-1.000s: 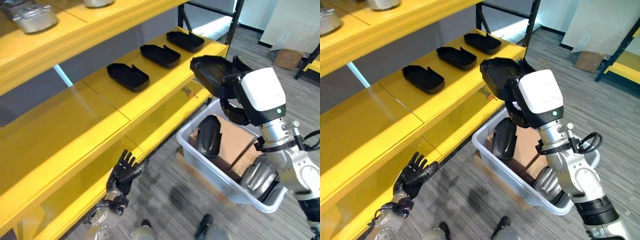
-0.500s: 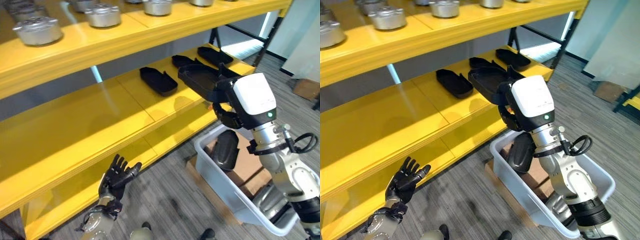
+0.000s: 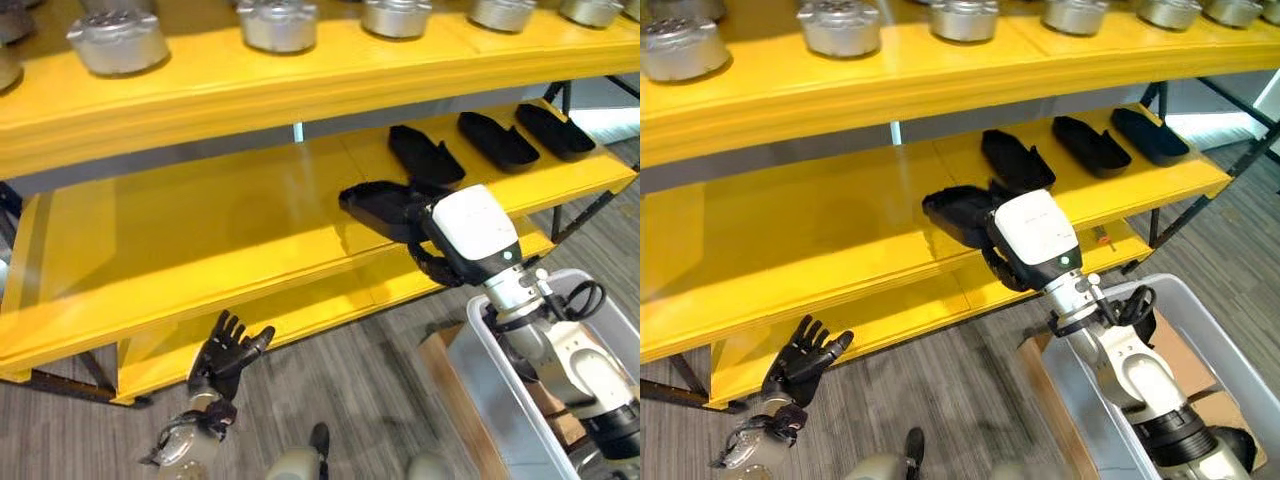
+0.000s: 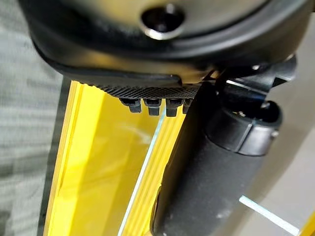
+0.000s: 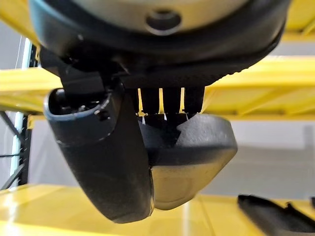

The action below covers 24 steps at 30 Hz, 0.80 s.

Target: Move parts from the plastic box to the shelf.

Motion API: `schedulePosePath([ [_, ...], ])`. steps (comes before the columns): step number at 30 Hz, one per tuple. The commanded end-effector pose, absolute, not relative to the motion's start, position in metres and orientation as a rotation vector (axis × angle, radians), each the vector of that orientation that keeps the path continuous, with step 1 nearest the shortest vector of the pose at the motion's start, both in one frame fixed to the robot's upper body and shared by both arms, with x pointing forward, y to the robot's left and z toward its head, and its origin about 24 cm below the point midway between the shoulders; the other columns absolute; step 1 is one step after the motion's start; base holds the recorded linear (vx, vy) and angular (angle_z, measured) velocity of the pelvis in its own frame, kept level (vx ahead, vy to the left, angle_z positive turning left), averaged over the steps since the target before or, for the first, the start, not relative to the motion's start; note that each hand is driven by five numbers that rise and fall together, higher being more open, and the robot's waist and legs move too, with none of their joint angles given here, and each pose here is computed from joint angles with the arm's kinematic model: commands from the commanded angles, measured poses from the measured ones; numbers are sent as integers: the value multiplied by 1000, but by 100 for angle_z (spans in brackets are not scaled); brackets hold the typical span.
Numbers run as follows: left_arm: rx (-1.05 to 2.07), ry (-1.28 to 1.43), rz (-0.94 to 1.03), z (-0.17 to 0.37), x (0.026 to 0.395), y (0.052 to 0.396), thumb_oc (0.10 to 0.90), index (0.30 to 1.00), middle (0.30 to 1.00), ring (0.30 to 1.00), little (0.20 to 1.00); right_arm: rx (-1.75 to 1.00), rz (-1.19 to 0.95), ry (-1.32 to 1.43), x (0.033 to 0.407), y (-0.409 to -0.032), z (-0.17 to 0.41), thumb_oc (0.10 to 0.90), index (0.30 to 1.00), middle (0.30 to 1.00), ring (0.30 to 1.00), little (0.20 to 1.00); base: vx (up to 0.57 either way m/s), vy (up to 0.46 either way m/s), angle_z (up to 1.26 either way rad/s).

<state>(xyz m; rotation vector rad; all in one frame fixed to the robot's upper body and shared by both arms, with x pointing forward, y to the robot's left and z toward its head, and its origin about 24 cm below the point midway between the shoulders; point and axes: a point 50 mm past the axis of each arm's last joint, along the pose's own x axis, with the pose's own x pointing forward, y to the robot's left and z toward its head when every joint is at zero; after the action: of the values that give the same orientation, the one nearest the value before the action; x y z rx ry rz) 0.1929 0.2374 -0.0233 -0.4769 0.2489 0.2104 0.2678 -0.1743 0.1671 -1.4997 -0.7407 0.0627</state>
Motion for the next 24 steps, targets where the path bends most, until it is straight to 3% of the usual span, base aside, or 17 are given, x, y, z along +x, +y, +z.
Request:
schedulePosePath([
  [1, -459, -9, 91, 25, 223, 225, 900, 1000, 1000, 1000, 1000, -1430, -267, -1087, 267, -176, 257, 400, 300, 300, 300, 300, 176, -127, 64],
  [5, -505, -7, 115, 20, 220, 222, 900, 1000, 1000, 1000, 1000, -1403, -296, -1060, 263, -186, 254, 400, 300, 300, 300, 300, 164, -161, 85],
  [17, -529, 32, 120, 13, 210, 219, 900, 1000, 1000, 1000, 1000, -1360, -256, -1077, 263, -181, 256, 400, 300, 300, 300, 300, 61, -116, 15],
  [24, -556, 25, 92, 16, 216, 213, 900, 1000, 1000, 1000, 1000, -1365, -305, -1096, 264, -187, 266, 400, 300, 300, 300, 300, 4, 33, 56],
])
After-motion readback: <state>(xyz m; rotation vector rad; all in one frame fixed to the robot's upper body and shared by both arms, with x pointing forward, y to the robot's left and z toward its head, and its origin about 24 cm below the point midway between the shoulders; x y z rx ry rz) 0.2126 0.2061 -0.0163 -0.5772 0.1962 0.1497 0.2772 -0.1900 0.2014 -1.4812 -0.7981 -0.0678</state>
